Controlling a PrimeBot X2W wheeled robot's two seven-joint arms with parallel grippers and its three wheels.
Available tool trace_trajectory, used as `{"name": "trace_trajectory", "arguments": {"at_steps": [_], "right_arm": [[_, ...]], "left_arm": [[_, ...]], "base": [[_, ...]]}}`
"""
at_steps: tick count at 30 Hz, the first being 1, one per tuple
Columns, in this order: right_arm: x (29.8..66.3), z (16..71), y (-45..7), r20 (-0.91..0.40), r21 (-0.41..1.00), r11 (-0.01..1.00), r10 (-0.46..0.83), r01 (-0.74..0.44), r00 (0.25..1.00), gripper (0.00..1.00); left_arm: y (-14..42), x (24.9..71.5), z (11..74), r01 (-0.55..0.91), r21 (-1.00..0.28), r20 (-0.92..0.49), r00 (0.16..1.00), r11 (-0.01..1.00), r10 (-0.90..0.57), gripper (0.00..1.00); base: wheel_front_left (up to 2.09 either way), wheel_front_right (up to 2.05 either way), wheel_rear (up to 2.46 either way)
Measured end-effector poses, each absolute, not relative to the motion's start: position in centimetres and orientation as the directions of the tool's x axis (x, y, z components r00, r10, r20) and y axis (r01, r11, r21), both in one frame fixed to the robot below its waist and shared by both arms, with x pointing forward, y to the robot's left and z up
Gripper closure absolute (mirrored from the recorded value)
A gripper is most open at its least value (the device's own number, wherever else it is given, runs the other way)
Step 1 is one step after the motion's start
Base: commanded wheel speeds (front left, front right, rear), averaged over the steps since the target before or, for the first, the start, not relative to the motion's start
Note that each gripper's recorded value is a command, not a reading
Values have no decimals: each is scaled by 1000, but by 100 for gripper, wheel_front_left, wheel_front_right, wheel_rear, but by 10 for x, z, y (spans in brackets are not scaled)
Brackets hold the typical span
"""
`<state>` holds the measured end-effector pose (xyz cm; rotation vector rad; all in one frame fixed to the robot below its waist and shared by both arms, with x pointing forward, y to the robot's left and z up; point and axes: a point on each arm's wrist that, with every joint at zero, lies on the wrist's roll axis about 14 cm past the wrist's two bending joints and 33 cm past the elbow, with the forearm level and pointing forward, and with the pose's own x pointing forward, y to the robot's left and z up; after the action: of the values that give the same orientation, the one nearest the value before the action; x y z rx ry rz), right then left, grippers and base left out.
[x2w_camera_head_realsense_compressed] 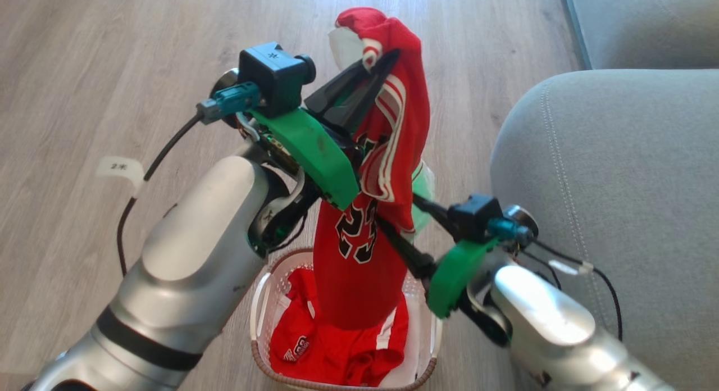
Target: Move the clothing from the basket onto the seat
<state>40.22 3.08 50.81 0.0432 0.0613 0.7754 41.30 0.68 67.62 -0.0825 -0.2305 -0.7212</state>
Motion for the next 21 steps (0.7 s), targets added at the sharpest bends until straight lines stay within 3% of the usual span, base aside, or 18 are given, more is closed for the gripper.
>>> {"name": "trace_trajectory", "arguments": {"at_steps": [8, 9, 10, 11, 21], "right_arm": [[419, 531, 42, 14, 53, 716, 696, -696, 718, 0], [419, 531, 42, 14, 53, 716, 696, -696, 718, 41], [420, 533, 43, 22, 56, 719, 692, -692, 721, 91], [422, 536, 43, 30, 52, 722, 690, -690, 723, 100], [429, 559, 32, 110, 77, 747, 651, -660, 751, 100]], "left_arm": [[8, 407, 671, 666, -9, 224, 728, 746, -647, 100], [8, 407, 671, 666, -9, 224, 728, 746, -647, 100], [9, 407, 672, 664, -9, 225, 730, 748, -645, 100], [10, 407, 672, 662, -8, 225, 732, 750, -643, 100], [9, 409, 669, 667, -15, 218, 729, 745, -649, 100]], "base": [[0, 0, 0], [0, 0, 0], [0, 0, 0], [0, 0, 0], [0, 0, 0]]}}
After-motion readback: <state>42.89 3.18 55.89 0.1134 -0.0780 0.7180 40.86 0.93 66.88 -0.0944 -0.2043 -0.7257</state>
